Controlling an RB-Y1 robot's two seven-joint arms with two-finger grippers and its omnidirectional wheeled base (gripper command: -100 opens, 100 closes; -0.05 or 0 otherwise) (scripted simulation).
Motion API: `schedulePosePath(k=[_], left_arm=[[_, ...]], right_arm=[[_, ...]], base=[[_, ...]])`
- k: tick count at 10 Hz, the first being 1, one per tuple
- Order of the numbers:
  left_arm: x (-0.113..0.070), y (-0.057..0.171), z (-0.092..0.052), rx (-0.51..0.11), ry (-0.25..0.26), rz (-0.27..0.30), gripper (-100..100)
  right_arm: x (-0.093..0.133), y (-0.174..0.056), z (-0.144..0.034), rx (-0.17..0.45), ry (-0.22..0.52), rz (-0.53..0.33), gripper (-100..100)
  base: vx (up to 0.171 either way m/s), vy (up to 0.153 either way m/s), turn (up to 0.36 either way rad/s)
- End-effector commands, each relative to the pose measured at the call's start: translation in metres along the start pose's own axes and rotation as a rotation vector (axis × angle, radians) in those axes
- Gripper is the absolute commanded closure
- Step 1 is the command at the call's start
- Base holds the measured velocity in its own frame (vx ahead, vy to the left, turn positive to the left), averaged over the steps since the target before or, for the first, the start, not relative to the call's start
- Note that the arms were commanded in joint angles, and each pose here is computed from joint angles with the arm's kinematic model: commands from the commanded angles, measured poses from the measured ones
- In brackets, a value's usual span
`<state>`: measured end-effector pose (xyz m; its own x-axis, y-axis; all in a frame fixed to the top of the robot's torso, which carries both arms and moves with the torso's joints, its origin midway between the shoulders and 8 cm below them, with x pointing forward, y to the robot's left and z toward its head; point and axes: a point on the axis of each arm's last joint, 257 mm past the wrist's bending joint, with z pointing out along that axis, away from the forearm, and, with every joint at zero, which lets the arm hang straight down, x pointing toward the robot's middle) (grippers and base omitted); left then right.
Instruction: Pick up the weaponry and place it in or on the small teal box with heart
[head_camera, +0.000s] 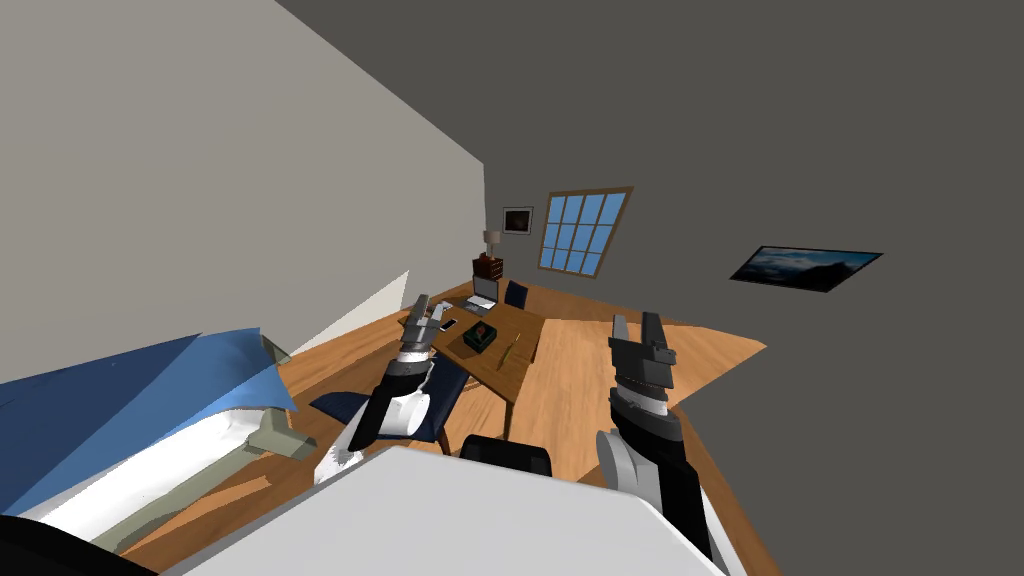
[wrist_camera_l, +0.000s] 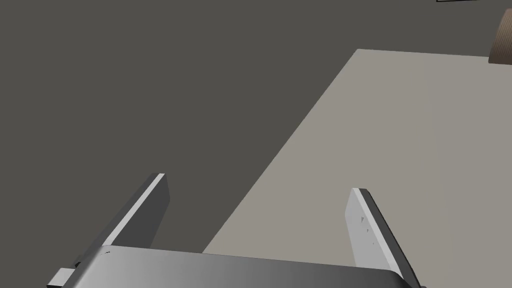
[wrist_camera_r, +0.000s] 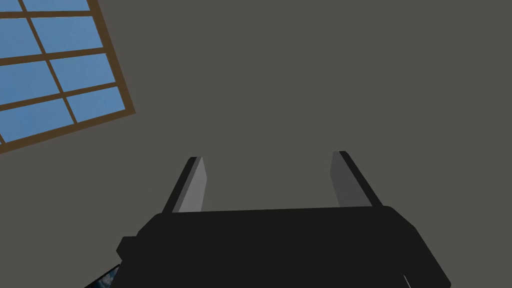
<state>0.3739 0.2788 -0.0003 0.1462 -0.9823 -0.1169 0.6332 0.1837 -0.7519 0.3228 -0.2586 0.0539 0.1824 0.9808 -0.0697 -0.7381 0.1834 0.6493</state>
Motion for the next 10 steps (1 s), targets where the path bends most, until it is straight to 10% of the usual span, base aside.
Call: schedulePosePath(k=[1, 10], left_arm=[[-0.002, 0.027, 0.001, -0.063, 0.024, -0.029, -100], [-0.024, 0.158, -0.008, -0.377, 0.004, -0.170, -100]], right_arm=[[0.000, 0.000, 0.000, 0.000, 0.000, 0.000, 0], [0.000, 0.000, 0.000, 0.000, 0.000, 0.000, 0]], base=[[-0.039, -0.217, 0.060], [-0.011, -0.169, 0.048]])
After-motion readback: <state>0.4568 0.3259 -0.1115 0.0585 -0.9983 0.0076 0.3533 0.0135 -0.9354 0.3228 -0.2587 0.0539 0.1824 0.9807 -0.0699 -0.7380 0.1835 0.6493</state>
